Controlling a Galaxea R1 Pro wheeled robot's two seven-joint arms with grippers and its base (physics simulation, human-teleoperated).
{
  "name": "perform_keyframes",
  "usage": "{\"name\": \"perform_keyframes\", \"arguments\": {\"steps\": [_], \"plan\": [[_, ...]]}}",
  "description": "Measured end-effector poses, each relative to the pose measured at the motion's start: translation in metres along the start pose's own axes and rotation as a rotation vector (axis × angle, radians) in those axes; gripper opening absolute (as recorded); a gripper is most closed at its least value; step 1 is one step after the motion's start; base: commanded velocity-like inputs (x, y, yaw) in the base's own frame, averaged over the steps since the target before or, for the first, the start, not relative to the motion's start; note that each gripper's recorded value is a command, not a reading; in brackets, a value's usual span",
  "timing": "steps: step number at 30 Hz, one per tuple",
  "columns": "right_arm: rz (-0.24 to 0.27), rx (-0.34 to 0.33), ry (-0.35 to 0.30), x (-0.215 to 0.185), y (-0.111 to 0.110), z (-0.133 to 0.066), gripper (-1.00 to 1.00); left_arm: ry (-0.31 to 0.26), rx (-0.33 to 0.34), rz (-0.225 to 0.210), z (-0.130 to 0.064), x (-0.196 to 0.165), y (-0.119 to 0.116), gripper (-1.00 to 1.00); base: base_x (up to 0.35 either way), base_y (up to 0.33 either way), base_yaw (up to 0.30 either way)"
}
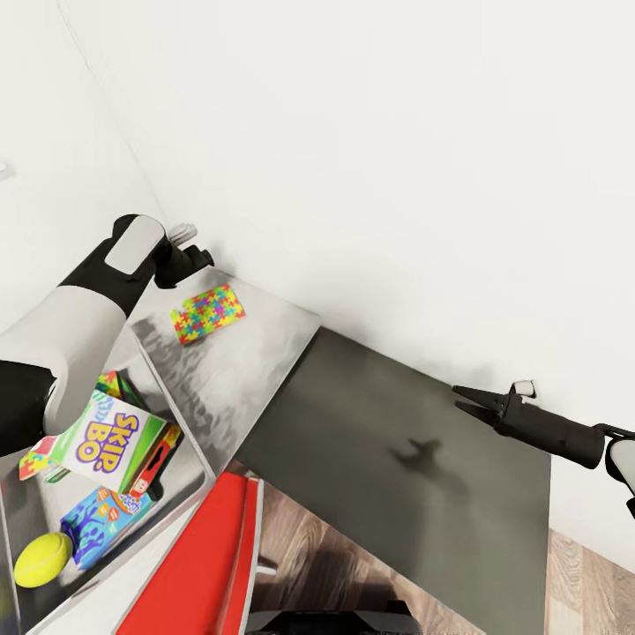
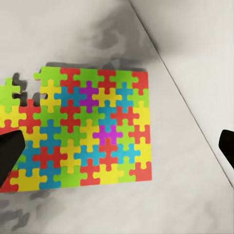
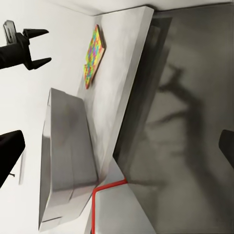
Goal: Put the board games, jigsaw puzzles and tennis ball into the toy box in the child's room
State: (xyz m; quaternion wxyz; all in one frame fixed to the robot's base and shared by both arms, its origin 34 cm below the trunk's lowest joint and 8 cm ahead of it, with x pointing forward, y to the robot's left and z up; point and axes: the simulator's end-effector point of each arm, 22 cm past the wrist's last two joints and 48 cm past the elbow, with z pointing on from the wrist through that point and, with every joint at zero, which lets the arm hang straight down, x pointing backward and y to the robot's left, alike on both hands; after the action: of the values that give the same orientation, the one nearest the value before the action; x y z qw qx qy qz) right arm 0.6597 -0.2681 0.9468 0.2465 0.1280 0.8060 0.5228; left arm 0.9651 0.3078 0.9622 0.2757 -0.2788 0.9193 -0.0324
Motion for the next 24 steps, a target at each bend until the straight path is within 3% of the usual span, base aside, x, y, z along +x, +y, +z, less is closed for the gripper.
{"name": "perform_keyframes", "arguments": {"steps": [13,24], "plan": [[0.016,0.009,0.009,0.004,-0.01,0.003,1.0,0.0,-0.006,0.01,0.015,0.002,0.01,1.0,0.0,0.0,0.0],[0.031,0.017,0.017,0.008,-0.019,0.006,1.0,0.032,-0.044,-0.02,0.039,0.006,0.053,1.0,0.0,0.0,0.0]]}}
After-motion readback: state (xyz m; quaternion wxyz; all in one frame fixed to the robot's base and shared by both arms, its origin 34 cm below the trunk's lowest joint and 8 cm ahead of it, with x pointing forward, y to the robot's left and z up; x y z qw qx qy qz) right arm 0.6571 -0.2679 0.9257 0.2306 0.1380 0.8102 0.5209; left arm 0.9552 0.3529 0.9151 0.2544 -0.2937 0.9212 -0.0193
